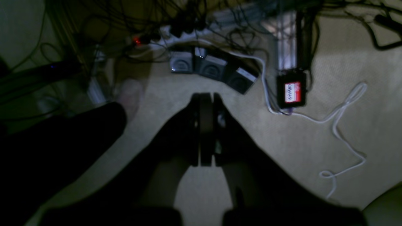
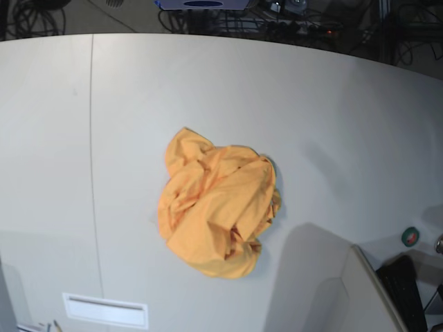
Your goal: Layout the t-shirt on the table in an organized manner, then fold the t-shirt properly
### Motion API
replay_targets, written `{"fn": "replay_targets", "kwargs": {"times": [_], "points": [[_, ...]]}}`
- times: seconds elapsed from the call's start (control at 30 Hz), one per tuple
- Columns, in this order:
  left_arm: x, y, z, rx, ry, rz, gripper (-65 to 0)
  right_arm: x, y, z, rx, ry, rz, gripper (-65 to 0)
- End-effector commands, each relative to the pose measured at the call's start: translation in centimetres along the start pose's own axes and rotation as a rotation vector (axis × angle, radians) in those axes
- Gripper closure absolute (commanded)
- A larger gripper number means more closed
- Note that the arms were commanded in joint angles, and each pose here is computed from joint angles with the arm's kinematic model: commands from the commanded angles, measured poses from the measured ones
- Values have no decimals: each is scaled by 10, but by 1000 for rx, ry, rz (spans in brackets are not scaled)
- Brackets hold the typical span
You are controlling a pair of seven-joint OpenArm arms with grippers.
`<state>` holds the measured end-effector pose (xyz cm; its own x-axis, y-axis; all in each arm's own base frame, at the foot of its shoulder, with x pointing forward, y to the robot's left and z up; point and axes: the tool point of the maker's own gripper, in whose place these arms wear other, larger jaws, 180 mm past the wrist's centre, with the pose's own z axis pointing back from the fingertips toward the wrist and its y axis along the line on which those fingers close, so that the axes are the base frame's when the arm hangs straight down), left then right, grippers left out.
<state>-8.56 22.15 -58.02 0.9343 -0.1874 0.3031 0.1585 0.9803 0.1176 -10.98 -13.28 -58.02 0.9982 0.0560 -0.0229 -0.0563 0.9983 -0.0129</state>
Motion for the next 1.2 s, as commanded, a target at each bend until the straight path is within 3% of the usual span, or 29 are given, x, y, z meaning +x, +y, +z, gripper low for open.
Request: {"fn": "replay_targets", "kwargs": {"times": [0.0,0.17,0.37,0.5,0.6,0.77,0.87,1.0,1.03,1.13,1.17], "points": [[-3,15,11,19,-12,-8,0,-3,-12,8,-28,-12,-18,0],[18,26,42,9,-98,3,0,16,-30,41,-71,-88,-47,0],[87,22,79,-36,-294,45,0,70,-30,93,-76,-209,-36,0],[141,22,98,-71,-428,93,0,126,-27,133,-74,-368,-28,0],[180,33,102,-59,-526,154,0,181,-7,159,-26,-523,1,0],[240,75,110,13,-684,272,0,265,60,187,124,-720,107,0],[264,104,103,53,-678,334,0,305,108,206,215,-795,217,0],[283,139,94,108,-623,431,-7,337,164,209,276,-804,401,0],[286,149,96,134,-626,461,-51,344,177,209,282,-809,456,-26],[292,180,105,206,-659,528,-100,359,217,203,299,-810,586,-276],[293,188,108,223,-664,537,-104,366,229,202,302,-819,611,-324]]}}
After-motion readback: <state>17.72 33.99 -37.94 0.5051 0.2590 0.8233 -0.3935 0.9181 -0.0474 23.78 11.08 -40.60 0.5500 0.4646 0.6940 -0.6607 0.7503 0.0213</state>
